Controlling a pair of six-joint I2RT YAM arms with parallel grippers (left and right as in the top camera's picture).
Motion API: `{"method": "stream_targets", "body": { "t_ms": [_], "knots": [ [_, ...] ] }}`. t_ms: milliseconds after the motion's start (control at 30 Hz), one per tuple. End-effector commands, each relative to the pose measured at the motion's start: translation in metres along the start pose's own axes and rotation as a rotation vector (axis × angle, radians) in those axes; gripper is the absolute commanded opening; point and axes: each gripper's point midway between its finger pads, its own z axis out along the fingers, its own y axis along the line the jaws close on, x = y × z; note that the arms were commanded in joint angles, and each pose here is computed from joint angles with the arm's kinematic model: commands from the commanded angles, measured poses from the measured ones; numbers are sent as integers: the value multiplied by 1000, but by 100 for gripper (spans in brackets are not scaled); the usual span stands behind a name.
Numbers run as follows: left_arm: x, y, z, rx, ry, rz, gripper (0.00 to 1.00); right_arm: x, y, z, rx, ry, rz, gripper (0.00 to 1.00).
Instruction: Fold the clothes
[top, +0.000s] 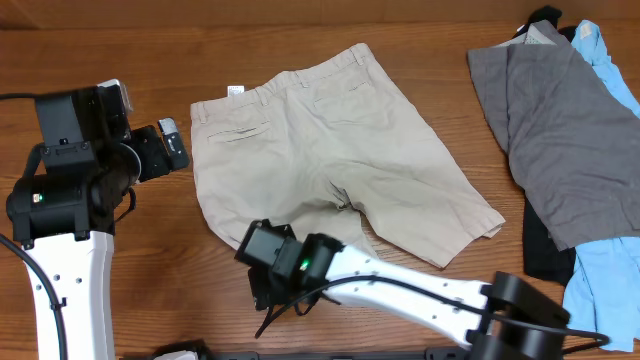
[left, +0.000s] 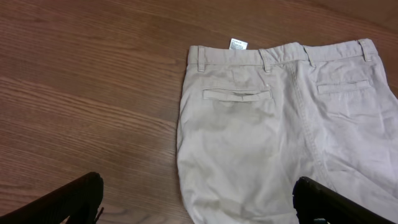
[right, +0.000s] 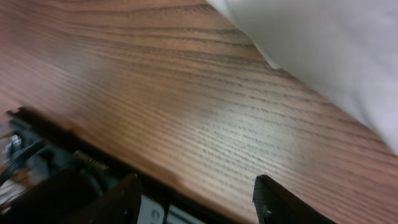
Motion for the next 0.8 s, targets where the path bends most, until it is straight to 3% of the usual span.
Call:
{"method": "stream_targets", "body": {
  "t_ms": [0, 267, 600, 700, 767],
  "knots": [
    [-2, 3, -1, -14, -3, 18, 100, -12, -19, 29, 117, -62, 69, 58],
    [2, 4, -1, -18, 15, 18, 100, -28, -54, 64, 269, -137, 178, 63],
    [1, 7, -1, -35, 11, 18, 100, -75, -74, 63, 254, -245, 266, 66],
    [1, 7, -1, -35, 10, 18, 100, -84, -78, 61, 246, -258, 288, 65],
    [1, 7, -1, -35, 10, 18, 100, -88, -79, 60, 240, -265, 297, 54]
  ]
}}
